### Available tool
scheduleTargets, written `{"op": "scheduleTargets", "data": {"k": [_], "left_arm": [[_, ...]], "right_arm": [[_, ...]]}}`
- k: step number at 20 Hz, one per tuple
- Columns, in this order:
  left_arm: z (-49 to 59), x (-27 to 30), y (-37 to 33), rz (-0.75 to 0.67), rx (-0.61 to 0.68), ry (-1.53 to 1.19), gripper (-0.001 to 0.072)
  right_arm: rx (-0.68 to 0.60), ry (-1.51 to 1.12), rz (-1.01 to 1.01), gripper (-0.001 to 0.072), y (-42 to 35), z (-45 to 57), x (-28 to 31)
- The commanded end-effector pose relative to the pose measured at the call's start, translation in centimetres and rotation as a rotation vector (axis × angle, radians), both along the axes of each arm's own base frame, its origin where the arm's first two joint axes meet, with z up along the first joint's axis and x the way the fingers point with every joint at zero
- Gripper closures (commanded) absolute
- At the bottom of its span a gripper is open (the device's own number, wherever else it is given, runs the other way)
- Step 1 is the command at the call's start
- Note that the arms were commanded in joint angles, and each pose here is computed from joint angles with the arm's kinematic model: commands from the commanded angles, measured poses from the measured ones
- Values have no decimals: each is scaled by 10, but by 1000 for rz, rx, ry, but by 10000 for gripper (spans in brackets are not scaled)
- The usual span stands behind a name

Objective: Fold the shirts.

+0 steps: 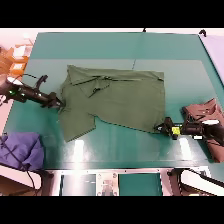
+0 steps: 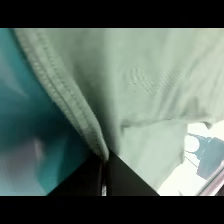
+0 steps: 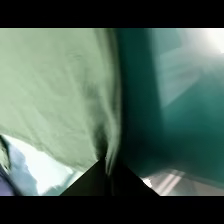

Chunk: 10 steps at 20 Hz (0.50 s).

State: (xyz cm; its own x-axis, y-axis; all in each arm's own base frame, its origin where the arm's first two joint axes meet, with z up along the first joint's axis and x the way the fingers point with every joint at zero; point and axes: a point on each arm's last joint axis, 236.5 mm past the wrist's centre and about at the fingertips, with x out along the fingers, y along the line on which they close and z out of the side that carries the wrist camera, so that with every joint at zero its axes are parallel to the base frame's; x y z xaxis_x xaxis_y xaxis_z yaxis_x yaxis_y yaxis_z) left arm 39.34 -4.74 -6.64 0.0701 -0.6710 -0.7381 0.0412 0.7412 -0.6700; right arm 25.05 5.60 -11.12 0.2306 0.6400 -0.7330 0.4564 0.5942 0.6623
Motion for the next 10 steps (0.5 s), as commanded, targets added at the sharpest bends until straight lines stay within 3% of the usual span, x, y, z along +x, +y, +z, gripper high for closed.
{"op": "scheduleTargets", "data": {"k": [1, 5, 7, 10], "left_arm": [[79, 17, -5, -9, -7, -176, 680], [321, 24, -29, 29, -11, -803, 680], [456, -16, -40, 89, 26, -1166, 680], [610, -127, -56, 167, 124, -1652, 680]], "right_arm": [[-19, -227, 70, 698, 0, 77, 52], [-309, -862, 79, 698, -29, 328, 122], [-472, -1180, 73, 698, -23, 463, 103], [-693, -1537, 19, 698, -10, 607, 38]]}}
